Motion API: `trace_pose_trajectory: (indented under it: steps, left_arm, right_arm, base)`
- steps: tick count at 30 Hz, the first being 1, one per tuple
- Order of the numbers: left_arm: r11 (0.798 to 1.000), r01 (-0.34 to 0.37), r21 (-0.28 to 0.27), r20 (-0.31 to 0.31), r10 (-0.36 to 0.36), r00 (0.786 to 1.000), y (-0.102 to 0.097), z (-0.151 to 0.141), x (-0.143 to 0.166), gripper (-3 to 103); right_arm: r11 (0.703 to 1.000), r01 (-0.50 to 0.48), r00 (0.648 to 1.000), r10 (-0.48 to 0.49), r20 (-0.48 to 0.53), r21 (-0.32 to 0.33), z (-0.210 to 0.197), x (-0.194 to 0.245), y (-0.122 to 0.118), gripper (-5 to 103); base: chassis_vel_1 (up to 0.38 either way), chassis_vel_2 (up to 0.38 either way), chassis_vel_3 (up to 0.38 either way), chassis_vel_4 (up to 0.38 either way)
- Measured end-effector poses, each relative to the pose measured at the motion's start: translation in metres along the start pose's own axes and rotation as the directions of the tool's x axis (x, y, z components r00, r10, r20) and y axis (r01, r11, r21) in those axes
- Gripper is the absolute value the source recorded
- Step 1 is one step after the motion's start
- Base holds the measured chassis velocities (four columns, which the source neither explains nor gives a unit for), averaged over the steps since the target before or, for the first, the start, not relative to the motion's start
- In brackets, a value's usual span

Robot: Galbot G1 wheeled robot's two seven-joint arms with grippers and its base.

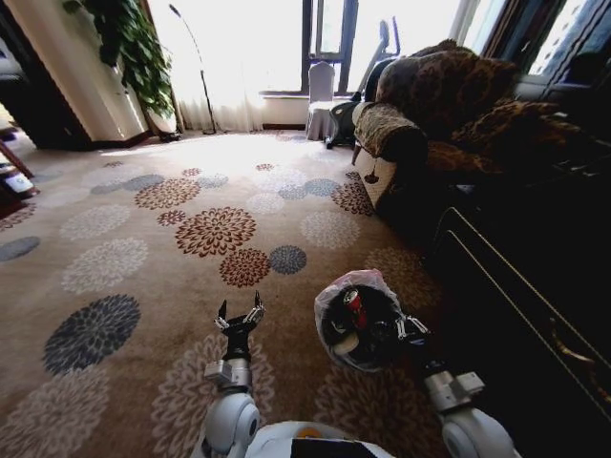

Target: Pick up the trash from the ground and place it into the trash bin.

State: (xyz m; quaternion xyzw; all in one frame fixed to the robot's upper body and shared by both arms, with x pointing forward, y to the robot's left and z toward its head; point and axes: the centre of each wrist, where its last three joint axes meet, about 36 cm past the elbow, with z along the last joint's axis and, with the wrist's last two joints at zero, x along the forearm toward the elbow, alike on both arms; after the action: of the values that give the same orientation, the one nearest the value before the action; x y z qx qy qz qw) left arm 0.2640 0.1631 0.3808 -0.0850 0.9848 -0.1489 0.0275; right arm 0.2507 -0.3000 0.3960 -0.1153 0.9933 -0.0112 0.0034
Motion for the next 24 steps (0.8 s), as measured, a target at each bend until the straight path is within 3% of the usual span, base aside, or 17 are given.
trace_pose_trajectory:
  steps: [6, 13, 15, 16, 18, 19, 23, 24]
  left_arm:
    - [1.0, -0.003, 0.001, -0.002, 0.003, 1.0, -0.001, 0.002, 0.002, 100]
    - [1.0, -0.002, -0.004, -0.009, 0.002, 1.0, 0.001, 0.008, 0.003, 100]
    - [1.0, -0.005, -0.011, -0.014, 0.005, 1.0, 0.004, 0.007, 0.004, 100]
    - [1.0, -0.005, -0.011, -0.014, 0.005, 1.0, 0.004, 0.007, 0.004, 100]
    - [1.0, -0.011, -0.019, -0.017, 0.01, 1.0, 0.006, 0.007, 0.002, 100]
    - [1.0, -0.011, -0.019, -0.017, 0.01, 1.0, 0.006, 0.007, 0.002, 100]
    - [1.0, -0.015, -0.021, -0.021, 0.014, 1.0, 0.006, 0.013, -0.006, 100]
    - [1.0, -0.015, -0.021, -0.021, 0.014, 1.0, 0.006, 0.013, -0.006, 100]
  right_arm:
    - [0.999, -0.036, 0.997, 0.036, -0.062, -0.005, 0.002, 0.008, -0.003, 0]
    - [0.978, -0.205, 0.971, 0.198, -0.134, -0.045, 0.013, 0.037, -0.035, 0]
    - [0.955, -0.294, 0.945, 0.287, -0.159, -0.025, 0.01, 0.067, -0.057, 0]
    - [0.955, -0.294, 0.945, 0.287, -0.159, -0.025, 0.01, 0.067, -0.057, 0]
    - [0.928, -0.372, 0.911, 0.366, -0.189, 0.005, 0.008, 0.101, -0.072, 0]
    - [0.928, -0.372, 0.911, 0.366, -0.189, 0.005, 0.008, 0.101, -0.072, 0]
    - [0.88, -0.475, 0.841, 0.458, -0.286, 0.012, 0.012, 0.163, -0.062, 0]
    - [0.88, -0.475, 0.841, 0.458, -0.286, 0.012, 0.012, 0.163, -0.062, 0]
  base:
    - [0.112, -0.113, -0.086, 0.098]
    - [-0.013, 0.015, 0.015, -0.002]
    - [0.0, 0.0, 0.0, 0.0]
    - [0.0, 0.0, 0.0, 0.0]
    - [0.0, 0.0, 0.0, 0.0]
    - [0.0, 0.0, 0.0, 0.0]
    - [0.0, 0.0, 0.0, 0.0]
    - [0.0, 0.0, 0.0, 0.0]
